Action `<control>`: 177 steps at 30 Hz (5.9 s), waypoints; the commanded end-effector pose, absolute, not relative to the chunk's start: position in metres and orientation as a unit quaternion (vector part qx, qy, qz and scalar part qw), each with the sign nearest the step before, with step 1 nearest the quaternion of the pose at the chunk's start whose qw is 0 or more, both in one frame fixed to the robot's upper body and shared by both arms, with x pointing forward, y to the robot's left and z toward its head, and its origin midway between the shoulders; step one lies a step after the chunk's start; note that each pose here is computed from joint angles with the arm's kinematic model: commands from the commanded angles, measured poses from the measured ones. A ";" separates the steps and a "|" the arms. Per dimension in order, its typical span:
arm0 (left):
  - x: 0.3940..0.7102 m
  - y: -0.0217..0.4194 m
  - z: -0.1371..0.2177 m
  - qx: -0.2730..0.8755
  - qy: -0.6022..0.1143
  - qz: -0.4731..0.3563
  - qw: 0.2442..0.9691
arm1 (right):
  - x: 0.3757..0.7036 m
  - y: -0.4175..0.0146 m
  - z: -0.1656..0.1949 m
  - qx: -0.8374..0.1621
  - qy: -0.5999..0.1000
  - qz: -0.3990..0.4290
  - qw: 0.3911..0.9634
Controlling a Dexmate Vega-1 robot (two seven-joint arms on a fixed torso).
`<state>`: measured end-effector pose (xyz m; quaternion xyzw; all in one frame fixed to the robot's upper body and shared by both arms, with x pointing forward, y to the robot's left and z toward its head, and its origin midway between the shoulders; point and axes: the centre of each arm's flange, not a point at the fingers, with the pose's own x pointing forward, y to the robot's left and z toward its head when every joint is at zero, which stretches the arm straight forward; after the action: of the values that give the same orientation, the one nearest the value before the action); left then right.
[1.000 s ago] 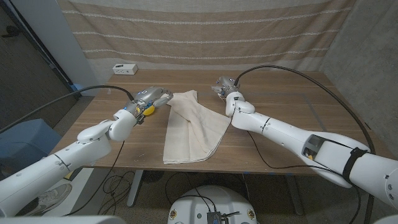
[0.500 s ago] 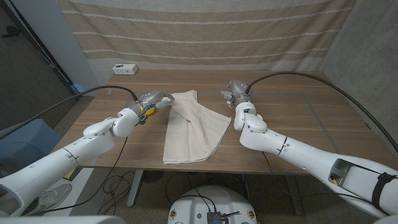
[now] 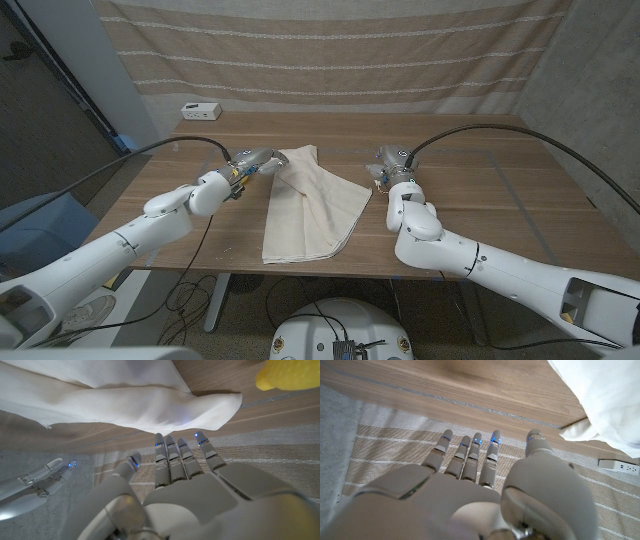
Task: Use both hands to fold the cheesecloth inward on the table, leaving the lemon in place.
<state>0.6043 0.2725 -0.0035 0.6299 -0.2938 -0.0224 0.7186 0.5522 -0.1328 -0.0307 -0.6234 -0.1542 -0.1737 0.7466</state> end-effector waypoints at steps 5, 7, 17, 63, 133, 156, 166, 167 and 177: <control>0.605 0.258 -0.002 0.637 -0.298 -0.036 0.710 | 0.532 -0.137 -0.068 -0.631 -0.112 -0.161 0.750; 0.605 0.257 -0.002 0.638 -0.296 -0.037 0.709 | 0.532 -0.134 -0.072 -0.631 -0.110 -0.158 0.751; 0.603 0.255 -0.003 0.643 -0.293 -0.037 0.707 | 0.540 -0.123 -0.084 -0.630 -0.114 -0.138 0.756; 0.598 0.260 -0.002 0.642 -0.292 -0.028 0.708 | 0.561 -0.129 -0.100 -0.601 -0.195 -0.215 0.745; 0.532 0.282 0.072 0.427 -0.532 0.004 0.731 | 0.465 -0.092 -0.034 -0.414 -0.345 0.317 0.781; 0.531 0.275 0.071 0.431 -0.529 -0.005 0.731 | 0.484 -0.088 -0.037 -0.417 -0.215 0.462 0.752; 0.532 0.275 0.063 0.430 -0.520 -0.008 0.738 | 0.495 -0.118 -0.035 -0.325 -0.314 0.356 0.818; 0.532 0.275 0.062 0.430 -0.518 -0.009 0.740 | 0.496 -0.119 -0.035 -0.323 -0.319 0.347 0.821; 0.540 0.276 0.040 0.418 -0.493 -0.027 0.762 | 0.506 -0.138 -0.028 -0.293 -0.358 0.283 0.840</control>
<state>0.5328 0.2758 0.0629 0.4288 -0.5181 -0.0095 0.7400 0.4963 -0.1151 -0.0324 -0.3383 -0.3115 0.3532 0.8147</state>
